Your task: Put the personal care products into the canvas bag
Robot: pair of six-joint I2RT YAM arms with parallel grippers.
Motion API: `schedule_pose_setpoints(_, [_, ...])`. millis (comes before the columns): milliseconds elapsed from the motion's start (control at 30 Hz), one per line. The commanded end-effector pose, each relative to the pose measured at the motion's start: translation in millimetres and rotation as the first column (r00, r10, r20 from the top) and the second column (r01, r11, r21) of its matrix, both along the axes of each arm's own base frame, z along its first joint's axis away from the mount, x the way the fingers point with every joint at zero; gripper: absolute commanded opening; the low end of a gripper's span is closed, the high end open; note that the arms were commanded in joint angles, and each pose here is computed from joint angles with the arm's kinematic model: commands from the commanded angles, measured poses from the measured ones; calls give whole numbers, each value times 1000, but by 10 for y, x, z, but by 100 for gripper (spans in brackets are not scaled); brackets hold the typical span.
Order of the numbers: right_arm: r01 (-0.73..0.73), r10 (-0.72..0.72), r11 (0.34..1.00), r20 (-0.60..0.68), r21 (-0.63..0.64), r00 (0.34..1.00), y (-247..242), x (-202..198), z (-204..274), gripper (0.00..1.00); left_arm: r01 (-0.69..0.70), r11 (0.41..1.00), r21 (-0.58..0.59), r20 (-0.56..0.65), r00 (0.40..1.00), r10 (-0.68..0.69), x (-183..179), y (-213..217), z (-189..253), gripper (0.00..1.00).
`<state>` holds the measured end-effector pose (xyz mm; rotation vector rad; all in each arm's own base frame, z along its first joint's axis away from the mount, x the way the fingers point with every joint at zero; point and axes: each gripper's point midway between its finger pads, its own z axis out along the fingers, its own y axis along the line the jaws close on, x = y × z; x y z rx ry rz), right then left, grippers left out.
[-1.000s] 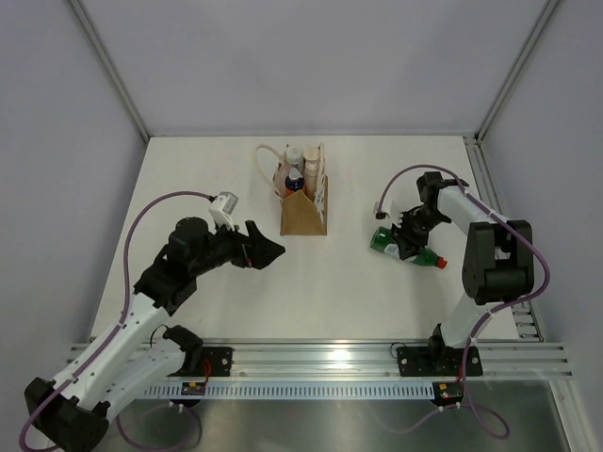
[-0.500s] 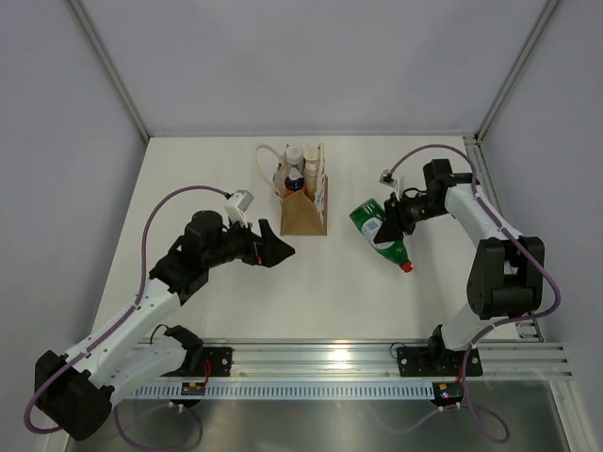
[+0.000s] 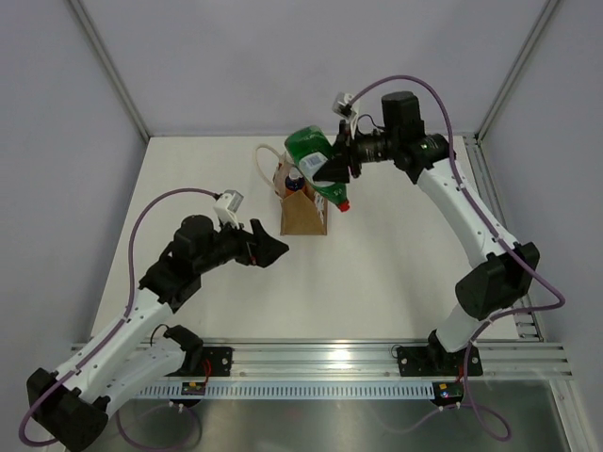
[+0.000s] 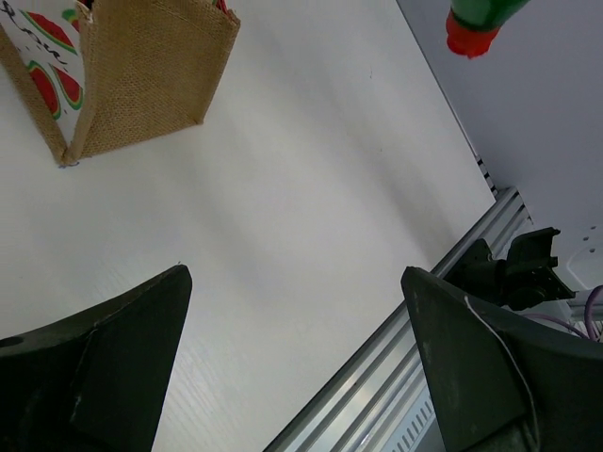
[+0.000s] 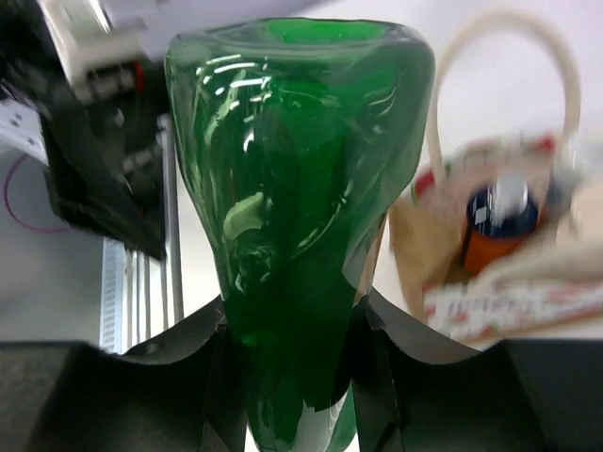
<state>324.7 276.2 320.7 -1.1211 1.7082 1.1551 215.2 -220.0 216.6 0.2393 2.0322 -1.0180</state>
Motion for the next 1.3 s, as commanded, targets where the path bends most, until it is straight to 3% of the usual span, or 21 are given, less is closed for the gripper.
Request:
schedule_pose_setpoints(0, [-20, -9, 987, 175, 162, 985, 407, 265, 810, 0, -60, 998, 8, 64, 996, 60, -3, 137, 140, 99])
schedule_pose_setpoints(200, [103, -175, 961, 274, 258, 946, 974, 887, 990, 0, -141, 990, 15, 48, 989, 141, -132, 354, 38, 99])
schedule_pose_setpoints(267, [157, -229, 945, 240, 286, 943, 1081, 1128, 843, 0, -168, 986, 2, 50, 985, 168, -188, 428, 48, 99])
schedule_pose_setpoints(400, [308, -401, 889, 251, 338, 881, 1088, 1572, 713, 0, -204, 979, -4, 38, 978, 204, -286, 540, -1, 99])
schedule_pose_setpoints(500, [350, -459, 870, 310, 348, 833, 1007, 1676, 639, 0, -228, 974, -15, 40, 973, 228, -340, 610, -25, 99])
schedule_pose_setpoints(867, [339, -439, 883, 317, 325, 841, 887, 1445, 414, 0, -232, 971, -52, 75, 969, 235, -378, 642, -100, 99])
schedule_pose_setpoints(1100, [123, -209, 962, 363, 245, 908, 968, 1063, 10, 0, -211, 977, -39, 86, 973, 214, -349, 601, -117, 99])
schedule_pose_setpoints(1267, [75, -147, 977, 374, 200, 916, 969, 981, -209, 1, -206, 978, -38, 75, 975, 208, -349, 585, -176, 99])
